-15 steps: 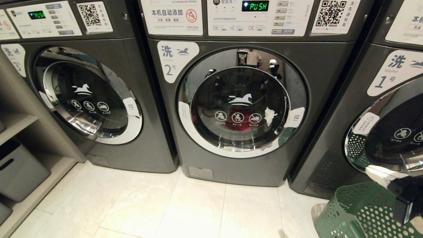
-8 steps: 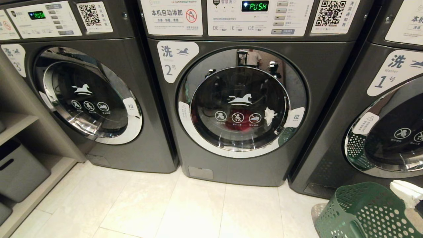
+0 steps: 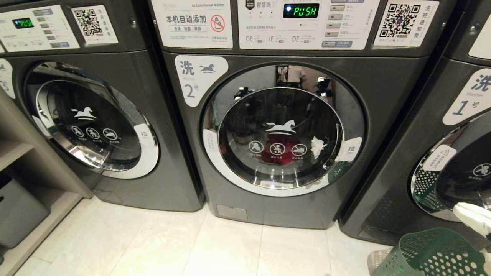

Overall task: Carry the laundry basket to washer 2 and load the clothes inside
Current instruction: Press the washing machine switch

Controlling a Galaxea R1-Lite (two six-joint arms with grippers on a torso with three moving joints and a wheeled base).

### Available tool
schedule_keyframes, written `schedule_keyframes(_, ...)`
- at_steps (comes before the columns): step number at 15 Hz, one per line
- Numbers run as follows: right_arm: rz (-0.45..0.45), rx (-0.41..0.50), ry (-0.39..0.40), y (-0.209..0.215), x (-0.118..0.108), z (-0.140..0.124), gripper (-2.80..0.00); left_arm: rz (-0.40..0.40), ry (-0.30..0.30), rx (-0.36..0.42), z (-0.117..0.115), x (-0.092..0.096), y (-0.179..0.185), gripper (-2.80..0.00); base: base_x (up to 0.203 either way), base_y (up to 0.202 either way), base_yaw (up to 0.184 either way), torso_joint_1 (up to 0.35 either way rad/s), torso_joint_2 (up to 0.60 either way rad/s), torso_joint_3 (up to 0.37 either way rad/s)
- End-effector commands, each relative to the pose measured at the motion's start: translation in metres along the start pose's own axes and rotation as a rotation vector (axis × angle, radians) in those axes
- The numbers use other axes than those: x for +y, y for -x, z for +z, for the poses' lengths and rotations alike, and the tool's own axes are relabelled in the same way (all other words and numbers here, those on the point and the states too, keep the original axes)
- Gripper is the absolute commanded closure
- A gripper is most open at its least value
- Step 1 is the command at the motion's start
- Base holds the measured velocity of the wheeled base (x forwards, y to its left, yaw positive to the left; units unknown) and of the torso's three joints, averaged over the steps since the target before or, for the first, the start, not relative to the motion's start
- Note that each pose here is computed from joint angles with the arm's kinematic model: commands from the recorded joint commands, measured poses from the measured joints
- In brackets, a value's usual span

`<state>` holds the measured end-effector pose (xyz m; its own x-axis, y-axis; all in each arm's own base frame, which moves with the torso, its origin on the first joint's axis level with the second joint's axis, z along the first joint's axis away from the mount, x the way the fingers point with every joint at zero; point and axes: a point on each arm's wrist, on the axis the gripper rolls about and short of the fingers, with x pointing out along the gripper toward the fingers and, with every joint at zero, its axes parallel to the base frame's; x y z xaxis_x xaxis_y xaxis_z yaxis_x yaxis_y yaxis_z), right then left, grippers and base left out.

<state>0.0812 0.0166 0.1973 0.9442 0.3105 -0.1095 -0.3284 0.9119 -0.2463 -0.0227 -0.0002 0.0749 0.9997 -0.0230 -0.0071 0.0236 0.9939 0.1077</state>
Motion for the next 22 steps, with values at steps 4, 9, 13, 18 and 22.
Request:
schedule_keyframes(4, 0.070, -0.074, 0.010, -0.022, -0.011, 0.037, 0.00, 0.000, 0.000, -0.001, 0.000, 0.000, 0.000, 0.00, 0.196, 0.000, 0.000, 0.002, 0.00, 0.002)
schedule_keyframes(9, 0.253, -0.287, -0.025, -0.073, -0.004, 0.104, 0.00, 0.000, 0.004, 0.001, 0.000, 0.000, 0.000, 0.00, 0.101, 0.000, -0.001, 0.004, 0.00, 0.001)
schedule_keyframes(13, 0.397, -0.417, -0.037, -0.104, 0.011, 0.145, 0.00, 0.000, 0.004, 0.002, -0.001, 0.000, 0.000, 0.00, 0.000, 0.000, 0.000, 0.000, 0.00, 0.000)
schedule_keyframes(18, 0.350, -0.434, -0.034, -0.148, 0.013, 0.165, 0.00, 0.001, 0.004, 0.002, -0.001, 0.000, 0.000, 0.00, 0.000, 0.000, 0.000, 0.000, 0.00, 0.000)
schedule_keyframes(22, 0.245, -0.468, -0.049, -0.171, 0.012, 0.171, 0.00, 0.001, 0.004, 0.002, -0.001, 0.000, 0.000, 0.00, 0.000, 0.000, 0.000, 0.000, 0.00, 0.000)
